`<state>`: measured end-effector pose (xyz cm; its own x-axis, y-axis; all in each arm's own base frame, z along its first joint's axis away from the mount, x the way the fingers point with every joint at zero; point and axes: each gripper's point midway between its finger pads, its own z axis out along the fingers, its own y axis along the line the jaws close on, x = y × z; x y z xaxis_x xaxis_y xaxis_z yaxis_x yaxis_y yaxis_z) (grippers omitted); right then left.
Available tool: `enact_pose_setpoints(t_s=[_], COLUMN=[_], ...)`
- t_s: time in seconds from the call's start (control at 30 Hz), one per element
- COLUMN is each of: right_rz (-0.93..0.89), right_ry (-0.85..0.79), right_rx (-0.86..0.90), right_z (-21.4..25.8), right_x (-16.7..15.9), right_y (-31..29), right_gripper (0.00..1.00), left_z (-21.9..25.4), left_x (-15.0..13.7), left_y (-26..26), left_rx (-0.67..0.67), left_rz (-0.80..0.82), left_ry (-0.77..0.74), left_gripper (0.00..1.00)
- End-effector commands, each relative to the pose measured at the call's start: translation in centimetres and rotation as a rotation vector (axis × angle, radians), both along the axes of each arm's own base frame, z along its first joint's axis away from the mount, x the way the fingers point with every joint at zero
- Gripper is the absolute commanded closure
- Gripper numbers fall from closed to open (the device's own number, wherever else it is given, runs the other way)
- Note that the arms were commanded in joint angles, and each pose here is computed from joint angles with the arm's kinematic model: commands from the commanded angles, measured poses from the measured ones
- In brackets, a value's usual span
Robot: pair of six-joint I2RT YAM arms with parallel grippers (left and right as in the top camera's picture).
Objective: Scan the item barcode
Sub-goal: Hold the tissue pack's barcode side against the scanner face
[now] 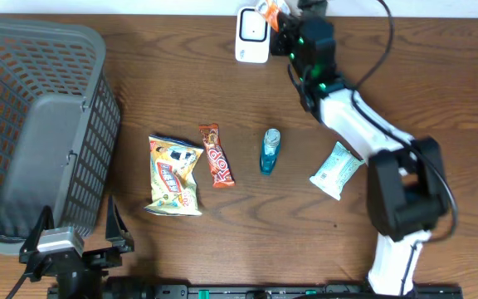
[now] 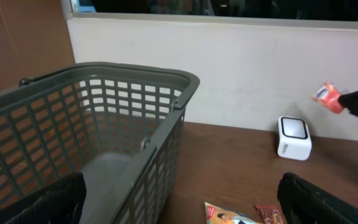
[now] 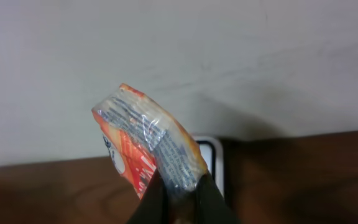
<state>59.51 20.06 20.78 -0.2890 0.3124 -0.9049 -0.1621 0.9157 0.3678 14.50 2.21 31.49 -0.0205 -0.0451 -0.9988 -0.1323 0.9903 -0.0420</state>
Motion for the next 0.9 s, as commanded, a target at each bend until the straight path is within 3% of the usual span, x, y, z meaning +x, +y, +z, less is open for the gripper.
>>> enact_pose_setpoints(t_s=[0.0,0.13,0.37,0.87], right_rz=[-0.06,-0.182,-0.141,-0.12], right_ry=[-0.051,-0.029,0.035,0.08], right_rx=[-0.073,-0.118,-0.146,-0.165], right_z=[0.5,-1.2,-4.9,-7.8], right_x=[2.1,3.7,4.4,4.4], right_y=[0.9,0.3,2.0,2.5], right_gripper=[0.99,0.99,0.99,0.98], left_z=[0.2,0.1,0.1,0.1], left_x=[-0.1,-0.1,0.0,0.0], left_y=[0.2,0.2,0.2,0.2], left_rx=[-0.008,-0.008,-0.008,-0.008], left_rz=[0.009,0.009,0.009,0.009], left_ry=[-0.008,-0.007,-0.006,-0.006], left_gripper=[0.02,0.02,0.02,0.02])
